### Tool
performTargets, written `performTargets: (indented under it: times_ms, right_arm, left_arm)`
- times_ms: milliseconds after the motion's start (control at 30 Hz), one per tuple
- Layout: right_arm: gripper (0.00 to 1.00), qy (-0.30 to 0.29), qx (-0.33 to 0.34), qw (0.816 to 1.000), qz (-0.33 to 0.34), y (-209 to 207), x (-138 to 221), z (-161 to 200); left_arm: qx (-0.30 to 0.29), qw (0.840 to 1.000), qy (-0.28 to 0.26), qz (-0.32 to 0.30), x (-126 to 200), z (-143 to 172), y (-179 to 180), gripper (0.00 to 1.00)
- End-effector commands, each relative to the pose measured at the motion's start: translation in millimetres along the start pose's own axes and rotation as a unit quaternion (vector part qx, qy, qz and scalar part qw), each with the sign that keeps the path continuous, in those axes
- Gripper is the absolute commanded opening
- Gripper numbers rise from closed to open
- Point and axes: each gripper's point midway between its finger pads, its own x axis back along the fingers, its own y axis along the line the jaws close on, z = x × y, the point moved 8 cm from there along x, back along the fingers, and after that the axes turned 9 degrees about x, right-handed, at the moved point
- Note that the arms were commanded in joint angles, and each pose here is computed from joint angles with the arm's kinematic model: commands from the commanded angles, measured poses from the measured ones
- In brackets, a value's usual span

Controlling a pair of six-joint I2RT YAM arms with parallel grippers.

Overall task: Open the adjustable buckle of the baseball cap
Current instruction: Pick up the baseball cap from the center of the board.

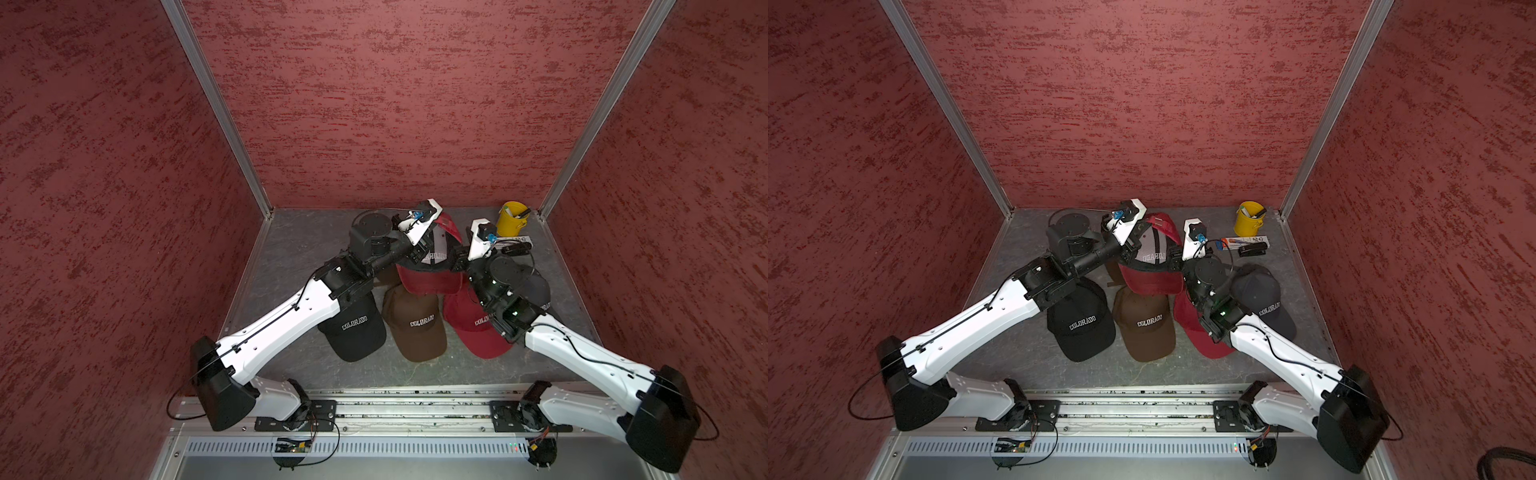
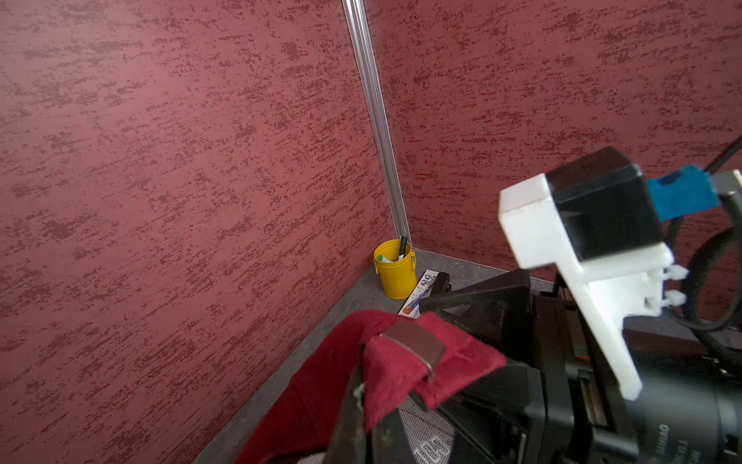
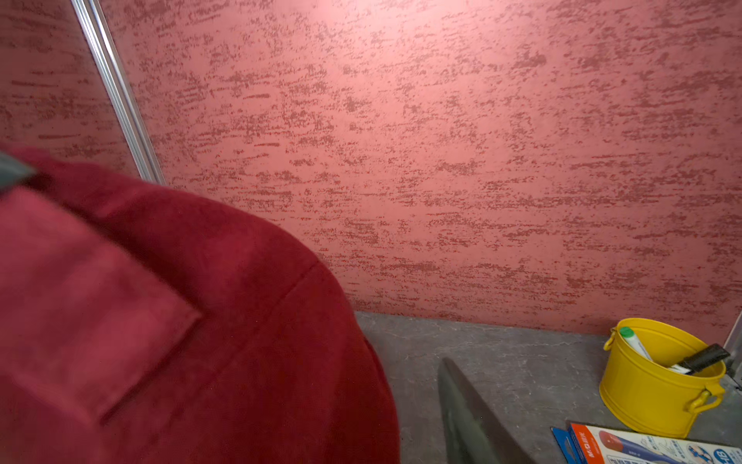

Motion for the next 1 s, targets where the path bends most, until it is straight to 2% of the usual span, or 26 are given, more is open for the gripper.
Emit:
performTargets:
  times_ms: [0,200,300,500,633,767,900,967]
  right_arm:
    - [0.53,-0.053,-0.030,0.998,-0.023,-1,5,-22]
    - [0.47,-0.045,-0.017,0.996,-0.072,13,-5,-23]
    - [0.35,-0.048,-0.024,0.996,-0.076,15,-8,-25]
    - [0.08,-0.062,-0.046,0.997,-0.032,6,-9,-30]
    - [0.01,-0.083,-0.056,0.995,-0.011,0,-4,-37]
    - [0.00,-0.101,-0.057,0.993,-0.008,-3,2,-42]
    - [0.00,-0.098,-0.045,0.994,-0.016,0,0,-42]
    - [0.00,-0.096,-0.038,0.994,-0.018,1,-2,-42]
  left_arm:
    - [0.017,0.999,-0.038,-0.001,9,-14,-1,0.00]
    - [0.035,0.998,-0.041,0.014,8,-13,-4,0.00]
    - [0.041,0.998,-0.044,0.017,10,-13,-5,0.00]
    - [0.047,0.998,-0.040,0.012,13,-6,-4,0.00]
    - [0.050,0.998,-0.020,0.013,14,6,-6,0.01]
    - [0.056,0.998,0.003,0.020,17,20,-7,0.11]
    - [0.062,0.997,0.021,0.036,20,27,-10,0.36]
    - [0.063,0.997,0.023,0.038,23,24,-9,0.45]
